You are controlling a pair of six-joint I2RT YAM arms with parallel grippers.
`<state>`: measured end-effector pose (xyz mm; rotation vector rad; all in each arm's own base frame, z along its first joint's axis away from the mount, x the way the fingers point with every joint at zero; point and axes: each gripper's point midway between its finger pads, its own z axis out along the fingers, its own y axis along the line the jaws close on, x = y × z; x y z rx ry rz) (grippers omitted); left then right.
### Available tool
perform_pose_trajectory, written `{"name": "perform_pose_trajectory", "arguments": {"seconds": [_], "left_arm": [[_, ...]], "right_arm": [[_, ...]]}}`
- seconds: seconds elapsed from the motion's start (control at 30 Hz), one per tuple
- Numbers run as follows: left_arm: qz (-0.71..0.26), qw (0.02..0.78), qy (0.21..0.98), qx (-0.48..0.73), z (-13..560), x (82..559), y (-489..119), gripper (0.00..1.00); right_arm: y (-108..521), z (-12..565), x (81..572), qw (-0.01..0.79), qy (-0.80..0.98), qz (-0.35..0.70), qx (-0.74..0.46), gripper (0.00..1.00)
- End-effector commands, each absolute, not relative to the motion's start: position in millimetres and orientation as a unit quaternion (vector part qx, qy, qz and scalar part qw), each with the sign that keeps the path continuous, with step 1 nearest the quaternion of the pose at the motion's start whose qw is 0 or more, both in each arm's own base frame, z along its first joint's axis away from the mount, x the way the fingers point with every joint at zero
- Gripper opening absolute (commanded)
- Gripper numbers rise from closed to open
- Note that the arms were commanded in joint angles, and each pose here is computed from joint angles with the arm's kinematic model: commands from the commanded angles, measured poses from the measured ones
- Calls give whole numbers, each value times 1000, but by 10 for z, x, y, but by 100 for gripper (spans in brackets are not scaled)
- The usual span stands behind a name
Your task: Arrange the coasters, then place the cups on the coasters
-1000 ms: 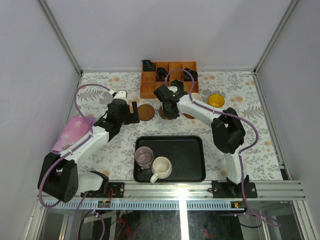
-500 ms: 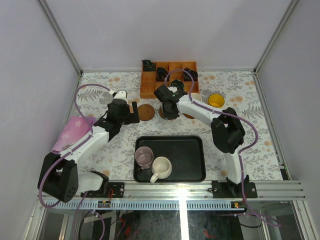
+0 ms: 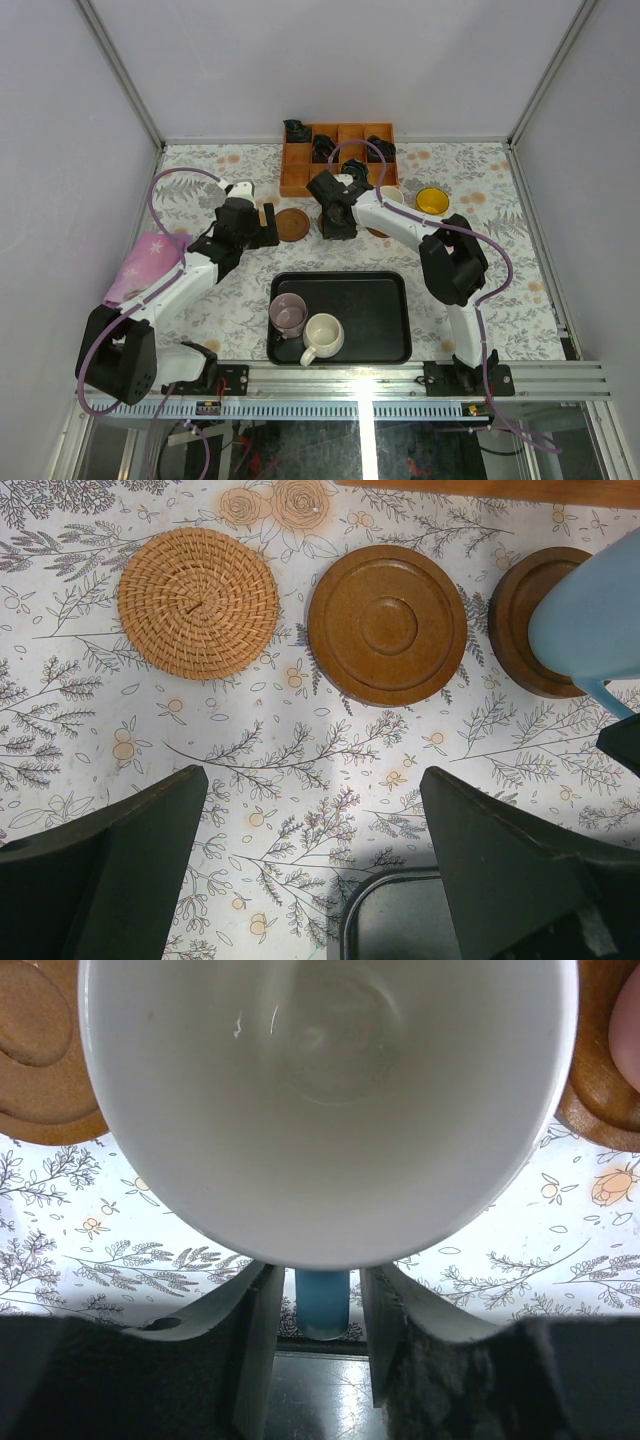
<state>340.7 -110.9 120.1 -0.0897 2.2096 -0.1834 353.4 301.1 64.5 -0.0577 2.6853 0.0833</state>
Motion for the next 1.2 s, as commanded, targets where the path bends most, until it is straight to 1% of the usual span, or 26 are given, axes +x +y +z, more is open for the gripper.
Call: {"name": "perform_pose_trajectory", "arguments": {"seconds": [0.0, 0.23, 0.5, 1.17], "left_arm": [[-79, 466, 881, -36, 1267, 3466, -1132, 88], [-81, 466, 881, -35, 1271, 3466, -1140, 88], [-81, 467, 880, -36, 1283, 3468, -1144, 88], [-77, 466, 881, -36, 1260, 3463, -1125, 88]], "right_arm": [[3065, 872, 3692, 260, 964, 42, -11, 44], [3036, 886, 3708, 266, 963, 34, -8, 43], [3028, 886, 3745, 271, 962, 29, -5, 32], [2993, 779, 3826, 274, 962, 1, -14, 27]]}}
